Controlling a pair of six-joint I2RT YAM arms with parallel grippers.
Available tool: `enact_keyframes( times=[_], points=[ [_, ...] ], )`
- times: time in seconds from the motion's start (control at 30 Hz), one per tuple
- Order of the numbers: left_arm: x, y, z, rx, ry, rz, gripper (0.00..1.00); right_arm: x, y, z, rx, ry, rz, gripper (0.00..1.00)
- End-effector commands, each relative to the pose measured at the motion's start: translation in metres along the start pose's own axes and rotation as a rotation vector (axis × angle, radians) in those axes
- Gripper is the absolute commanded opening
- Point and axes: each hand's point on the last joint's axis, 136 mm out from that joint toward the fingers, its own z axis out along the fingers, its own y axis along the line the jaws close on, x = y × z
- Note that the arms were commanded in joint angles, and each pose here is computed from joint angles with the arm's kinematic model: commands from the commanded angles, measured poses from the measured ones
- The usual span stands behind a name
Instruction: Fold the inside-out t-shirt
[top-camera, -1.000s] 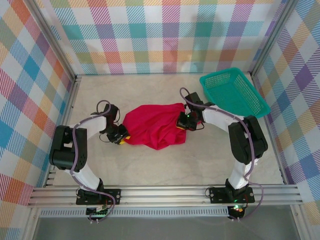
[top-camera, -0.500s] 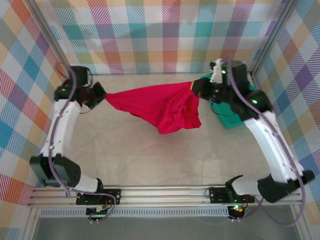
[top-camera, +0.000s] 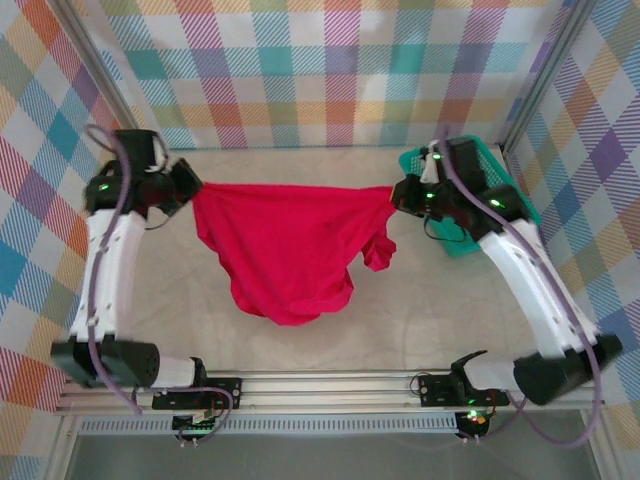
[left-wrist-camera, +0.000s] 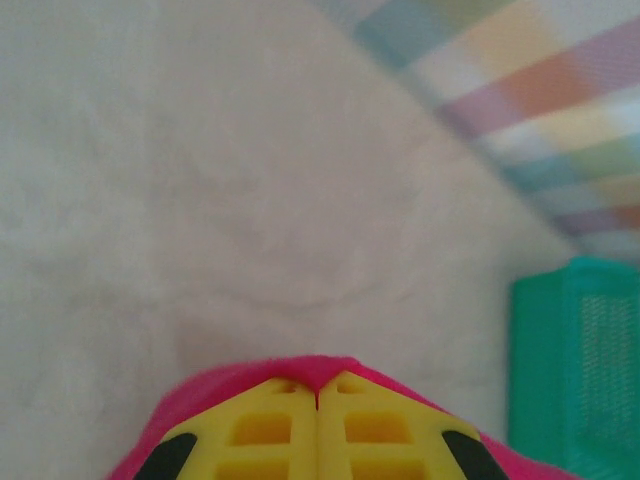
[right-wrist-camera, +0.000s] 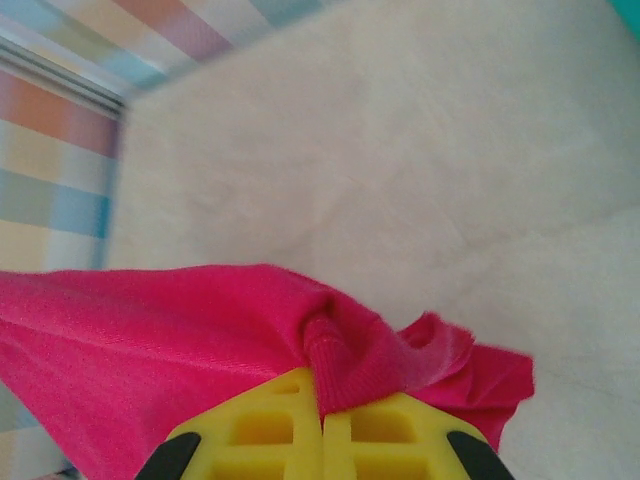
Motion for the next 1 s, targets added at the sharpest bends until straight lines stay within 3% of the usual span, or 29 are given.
enact_keyframes(
  times=[0.0, 0.03, 0.07, 0.13, 0.23, 0.33, 0.53, 0.6, 0.7, 0.97],
  points=[
    [0.039, 0.019, 0.075, -0.138, 0.191, 0.048, 0.33, 0.008, -0.038, 0.053, 0.120, 0.069, 0.079, 0.00],
    [0.047, 0.030, 0.086, -0.198, 0.219, 0.059, 0.49, 0.011, -0.048, 0.064, 0.154, 0.088, 0.096, 0.00],
    [0.053, 0.039, 0.094, -0.237, 0.231, 0.064, 0.57, 0.015, -0.057, 0.073, 0.183, 0.104, 0.112, 0.00],
    [0.064, 0.053, 0.100, -0.266, 0.237, 0.060, 0.59, 0.019, -0.069, 0.083, 0.214, 0.129, 0.135, 0.00],
    [0.083, 0.072, 0.104, -0.282, 0.247, 0.048, 0.50, 0.023, -0.073, 0.090, 0.219, 0.147, 0.134, 0.00],
    [0.112, 0.086, 0.113, -0.272, 0.303, 0.037, 0.31, 0.025, -0.074, 0.093, 0.214, 0.153, 0.132, 0.00],
    [0.167, 0.119, 0.136, -0.309, 0.440, 0.037, 0.16, 0.023, -0.074, 0.092, 0.197, 0.154, 0.131, 0.00],
    [0.184, 0.125, 0.139, -0.305, 0.477, 0.032, 0.15, 0.022, -0.074, 0.090, 0.195, 0.155, 0.135, 0.00],
    [0.203, 0.131, 0.135, -0.295, 0.504, 0.019, 0.22, 0.020, -0.074, 0.088, 0.187, 0.151, 0.139, 0.00],
    [0.224, 0.129, 0.135, -0.211, 0.510, -0.055, 0.25, 0.017, -0.070, 0.089, 0.157, 0.150, 0.152, 0.00]
  ],
)
